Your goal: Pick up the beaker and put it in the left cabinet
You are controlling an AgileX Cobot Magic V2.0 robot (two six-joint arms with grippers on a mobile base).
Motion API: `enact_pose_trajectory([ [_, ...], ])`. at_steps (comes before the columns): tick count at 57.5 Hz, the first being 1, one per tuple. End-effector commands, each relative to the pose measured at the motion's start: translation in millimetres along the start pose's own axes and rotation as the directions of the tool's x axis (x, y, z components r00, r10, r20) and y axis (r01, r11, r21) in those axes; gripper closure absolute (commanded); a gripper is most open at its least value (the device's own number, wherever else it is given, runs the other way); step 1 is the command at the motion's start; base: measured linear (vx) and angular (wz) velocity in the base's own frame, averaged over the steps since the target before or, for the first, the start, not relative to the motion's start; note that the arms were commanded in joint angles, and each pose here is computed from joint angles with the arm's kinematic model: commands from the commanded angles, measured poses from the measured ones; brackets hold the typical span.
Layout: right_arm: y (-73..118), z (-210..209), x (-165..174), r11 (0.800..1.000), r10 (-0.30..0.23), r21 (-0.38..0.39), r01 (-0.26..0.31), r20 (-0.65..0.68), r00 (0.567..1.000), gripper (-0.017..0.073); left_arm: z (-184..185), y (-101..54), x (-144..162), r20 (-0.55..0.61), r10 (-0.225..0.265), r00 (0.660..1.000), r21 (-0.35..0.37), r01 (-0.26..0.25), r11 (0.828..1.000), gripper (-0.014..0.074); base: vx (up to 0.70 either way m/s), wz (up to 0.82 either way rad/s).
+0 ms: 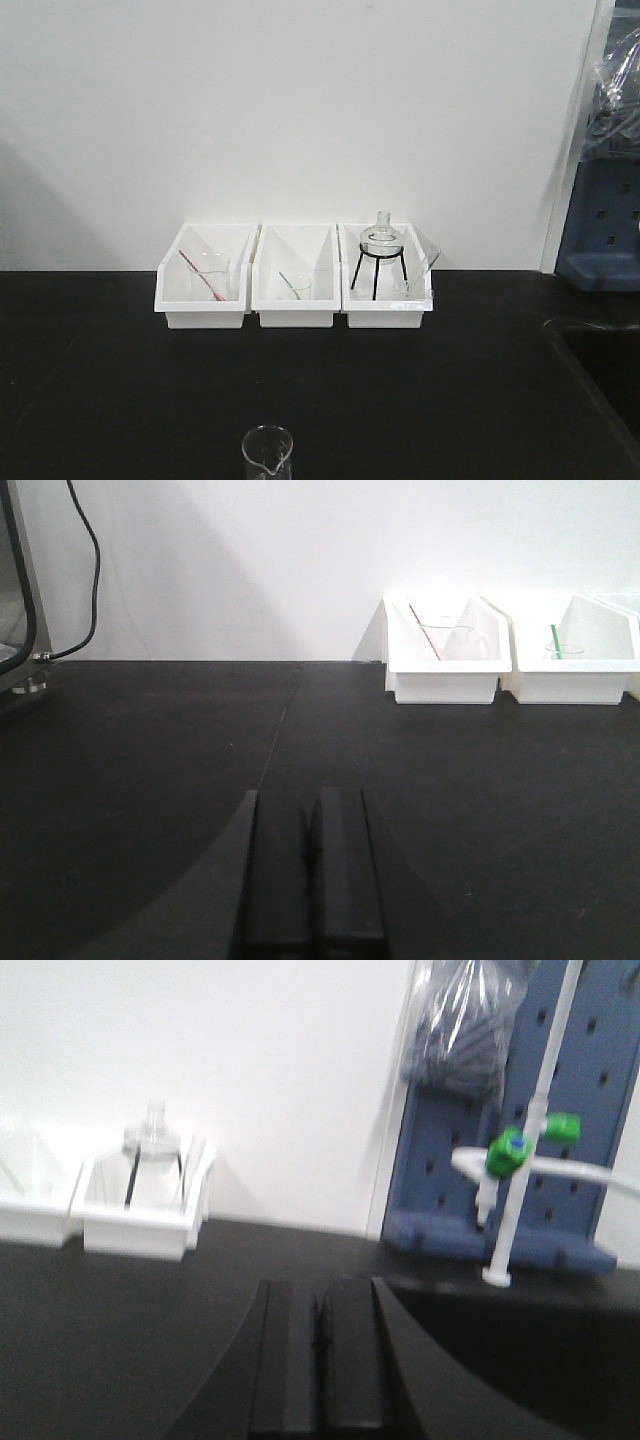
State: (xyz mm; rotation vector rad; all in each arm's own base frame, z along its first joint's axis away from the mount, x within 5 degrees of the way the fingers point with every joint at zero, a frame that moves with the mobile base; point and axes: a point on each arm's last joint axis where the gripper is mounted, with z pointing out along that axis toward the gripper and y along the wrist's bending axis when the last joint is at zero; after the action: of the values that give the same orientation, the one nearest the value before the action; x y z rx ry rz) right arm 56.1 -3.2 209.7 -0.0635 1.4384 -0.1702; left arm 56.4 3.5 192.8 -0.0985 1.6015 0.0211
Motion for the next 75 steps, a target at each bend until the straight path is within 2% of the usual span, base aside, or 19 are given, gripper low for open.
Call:
enact_pose_trajectory([
  [1, -1.3, -3.1, -17.6, 1.000, -0.010, 0.021, 0.005, 0.208, 0.978, 0.0565, -2.3, 0.7, -14.5, 0.115, -0.007, 0.993, -0.008, 0.008, 1.000, 0.0600, 0.00, 0.00],
  [8, -2.0, -6.1, -28.6, 1.000, -0.012, 0.029, 0.003, 0.327, 0.945, 0.0565, -2.3, 0.7, -14.5, 0.115, -0.007, 0.993, -0.008, 0.008, 1.000, 0.0600, 0.00, 0.00],
  [22, -2.0, -6.1, -29.1, 0.999, 0.042, 0.011, -0.048, 0.330, 0.943, 0.0565, -2.3, 0.7, -14.5, 0.115, -0.007, 0.993, -0.008, 0.008, 1.000, 0.0600, 0.00, 0.00],
  [26, -2.0, -5.7, -28.1, 0.995, 0.093, -0.005, -0.096, 0.317, 0.944, 0.0565, -2.3, 0.7, -14.5, 0.115, -0.007, 0.993, -0.008, 0.008, 1.000, 0.0600, 0.00, 0.00],
  [29, -2.3, -5.6, -29.9, 0.986, 0.167, -0.029, -0.166, 0.310, 0.936, 0.0564, -2.3, 0.7, -14.5, 0.115, -0.007, 0.993, -0.008, 0.008, 1.000, 0.0600, 0.00, 0.00],
  [34, -4.2, -5.9, -41.9, 0.952, 0.305, -0.071, -0.298, 0.302, 0.903, 0.0564, -2.3, 0.7, -14.5, 0.115, -0.007, 0.993, -0.008, 0.008, 1.000, 0.0600, 0.00, 0.00],
  [38, -5.7, -3.9, -51.8, 0.940, 0.339, -0.077, -0.331, 0.280, 0.898, 0.0564, -2.3, 0.7, -14.5, 0.115, -0.007, 0.993, -0.008, 0.008, 1.000, 0.0600, 0.00, 0.00],
  [45, -8.7, 4.6, -72.5, 0.949, 0.316, -0.064, -0.310, 0.235, 0.919, 0.0564, -2.3, 0.7, -14.5, 0.115, -0.007, 0.993, -0.008, 0.008, 1.000, 0.0600, 0.00, 0.00],
  [56, -11.1, 38.4, -100.5, 0.975, 0.222, -0.054, -0.217, 0.140, 0.965, 0.0561, -2.3, 0.7, -14.5, 0.115, -0.007, 0.993, -0.008, 0.008, 1.000, 0.0600, 0.00, 0.00],
  [63, -10.4, 68.0, -113.1, 0.980, 0.188, -0.078, -0.180, 0.098, 0.977, 0.0561, -2.3, 0.7, -14.5, 0.115, -0.007, 0.993, -0.008, 0.008, 1.000, 0.0600, 0.00, 0.00],
  [69, -4.4, 92.1, -121.5, 0.980, 0.147, -0.153, -0.128, 0.120, 0.982, 0.0561, -2.3, 0.7, -14.5, 0.115, -0.007, 0.993, -0.008, 0.008, 1.000, 0.0600, 0.00, 0.00],
  [73, 6.0, 107.1, -123.4, 0.961, 0.139, -0.257, -0.100, 0.138, 0.981, 0.0561, -2.3, 0.7, -14.5, 0.115, -0.007, 0.993, -0.008, 0.008, 1.000, 0.0600, 0.00, 0.00],
  [75, 12.4, 112.4, -122.5, 0.945, 0.142, -0.313, -0.094, 0.134, 0.981, 0.0560, -2.3, 0.7, -14.5, 0.115, -0.007, 0.993, -0.008, 0.008, 1.000, 0.0600, 0.00, 0.00],
])
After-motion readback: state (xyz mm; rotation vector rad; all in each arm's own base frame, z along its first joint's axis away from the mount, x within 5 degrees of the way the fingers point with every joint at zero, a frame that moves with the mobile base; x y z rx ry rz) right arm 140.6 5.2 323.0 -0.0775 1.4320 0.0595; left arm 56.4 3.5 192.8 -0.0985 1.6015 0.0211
